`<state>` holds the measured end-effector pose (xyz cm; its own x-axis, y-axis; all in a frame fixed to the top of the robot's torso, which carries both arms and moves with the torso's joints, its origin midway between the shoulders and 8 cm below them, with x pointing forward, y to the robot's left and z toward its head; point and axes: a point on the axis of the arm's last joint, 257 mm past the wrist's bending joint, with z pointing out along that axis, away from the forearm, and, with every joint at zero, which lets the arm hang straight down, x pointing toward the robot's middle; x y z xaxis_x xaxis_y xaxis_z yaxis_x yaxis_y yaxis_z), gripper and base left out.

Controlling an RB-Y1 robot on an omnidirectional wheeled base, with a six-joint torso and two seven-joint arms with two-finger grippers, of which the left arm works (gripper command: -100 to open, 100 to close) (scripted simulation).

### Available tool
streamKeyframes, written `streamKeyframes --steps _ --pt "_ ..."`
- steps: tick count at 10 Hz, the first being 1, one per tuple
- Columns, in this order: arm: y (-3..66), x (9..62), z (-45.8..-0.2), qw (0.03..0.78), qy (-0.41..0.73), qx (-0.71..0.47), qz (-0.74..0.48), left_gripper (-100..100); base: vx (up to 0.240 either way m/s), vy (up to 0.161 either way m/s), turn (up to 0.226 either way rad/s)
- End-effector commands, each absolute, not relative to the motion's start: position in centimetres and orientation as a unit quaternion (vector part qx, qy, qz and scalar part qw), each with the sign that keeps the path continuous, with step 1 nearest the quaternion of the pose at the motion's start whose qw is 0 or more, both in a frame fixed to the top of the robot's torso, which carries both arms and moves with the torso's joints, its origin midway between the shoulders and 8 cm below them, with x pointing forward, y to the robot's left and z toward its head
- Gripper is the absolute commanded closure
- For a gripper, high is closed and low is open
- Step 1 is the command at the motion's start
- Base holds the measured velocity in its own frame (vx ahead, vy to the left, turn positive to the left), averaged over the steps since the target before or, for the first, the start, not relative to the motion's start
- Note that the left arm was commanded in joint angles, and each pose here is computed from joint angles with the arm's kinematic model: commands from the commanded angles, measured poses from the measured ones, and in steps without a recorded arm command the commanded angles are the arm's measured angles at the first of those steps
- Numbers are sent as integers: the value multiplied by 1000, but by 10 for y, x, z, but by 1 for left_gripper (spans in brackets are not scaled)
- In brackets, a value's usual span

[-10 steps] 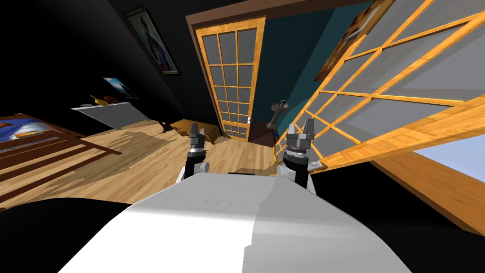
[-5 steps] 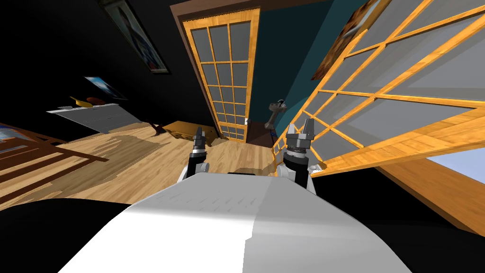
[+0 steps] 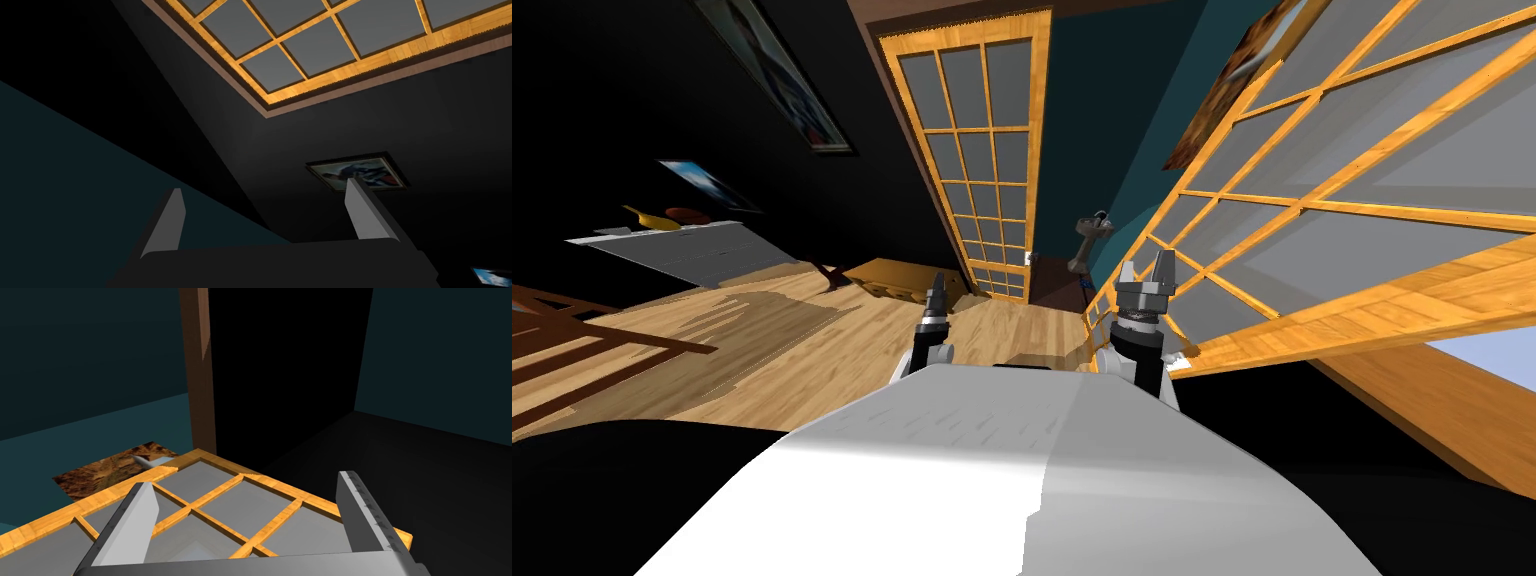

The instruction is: Pull the door open

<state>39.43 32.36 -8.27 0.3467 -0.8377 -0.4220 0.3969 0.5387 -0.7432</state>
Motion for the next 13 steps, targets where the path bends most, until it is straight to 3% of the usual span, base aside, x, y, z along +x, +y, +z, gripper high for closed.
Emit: streamKeyframes --steps 1,13 --pt "325 397 -92 779 421 -264 -382 -100 97 -25 -57" --pt "346 411 -166 796 501 -223 -256 -100 103 -33 -60"
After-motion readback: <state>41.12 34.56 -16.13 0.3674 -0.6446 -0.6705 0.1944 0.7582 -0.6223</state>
